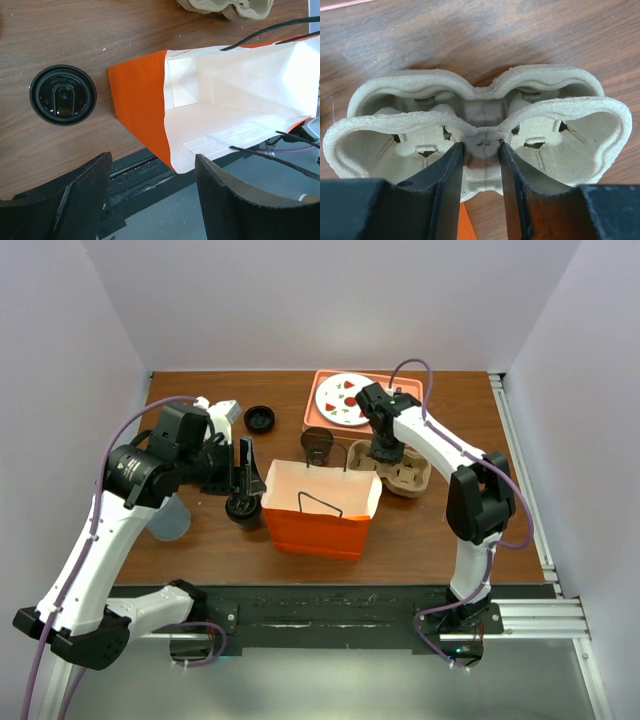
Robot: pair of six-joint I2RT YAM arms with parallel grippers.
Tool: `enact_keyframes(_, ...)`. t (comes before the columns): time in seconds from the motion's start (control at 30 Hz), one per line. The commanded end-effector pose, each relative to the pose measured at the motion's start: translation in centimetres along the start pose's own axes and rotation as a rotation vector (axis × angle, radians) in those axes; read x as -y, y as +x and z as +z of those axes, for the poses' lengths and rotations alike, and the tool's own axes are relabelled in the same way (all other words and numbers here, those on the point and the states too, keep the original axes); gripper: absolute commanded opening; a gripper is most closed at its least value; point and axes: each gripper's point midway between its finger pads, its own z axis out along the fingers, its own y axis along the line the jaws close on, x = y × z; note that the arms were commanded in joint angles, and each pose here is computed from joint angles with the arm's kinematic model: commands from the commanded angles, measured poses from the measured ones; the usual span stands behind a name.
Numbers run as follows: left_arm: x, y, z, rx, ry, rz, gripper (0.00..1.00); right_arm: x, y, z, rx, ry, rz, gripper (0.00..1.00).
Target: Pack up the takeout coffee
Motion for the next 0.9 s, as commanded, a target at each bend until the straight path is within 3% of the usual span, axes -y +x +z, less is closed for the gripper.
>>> enact_keyframes(0.0,1.2,-1.0,-0.8,0.045,0.051,0.008,0.72,-0.4,-3.9,-5.1,0.098,-0.102,0.012,0.32)
enact_keyframes(0.33,2.0,-2.6,-1.0,0.102,0.079,0.008,0.71,2.2,-9.5,-14.8,0.246,-0.165,0.007,0.32)
enact_keyframes(0.43,2.2,-2.9,-1.1,0.12,0.086,0.008,0.71,2.3,-10.9,-19.4,0.308,-0.288,0.01,0.32)
enact_keyframes(0.57,2.1,-2.7,-0.4,0.111,0.09,0.003,0.7,2.0,-11.7,-26.7,0.387,-0.524,0.063,0.32)
enact_keyframes(0.7,2.0,-2.5,0.2,0.105,0.096,-0.005,0.67,2.0,-10.6,-35.0,0.454,-0.874,0.16,0.31)
enact_keyframes(0.77,2.1,-2.6,0.3,0.109,0.097,-0.006,0.67,0.5,-9.9,-37.0,0.427,-1.028,0.21,0.31)
enact_keyframes(0.8,2.1,-2.7,0.3,0.112,0.098,-0.004,0.66,1.5,-9.8,-40.1,0.479,-1.121,0.24,0.3)
enact_keyframes(0.87,2.0,-2.8,0.5,0.107,0.092,-0.006,0.66,1.0,-8.3,-41.2,0.418,-1.217,0.266,0.3)
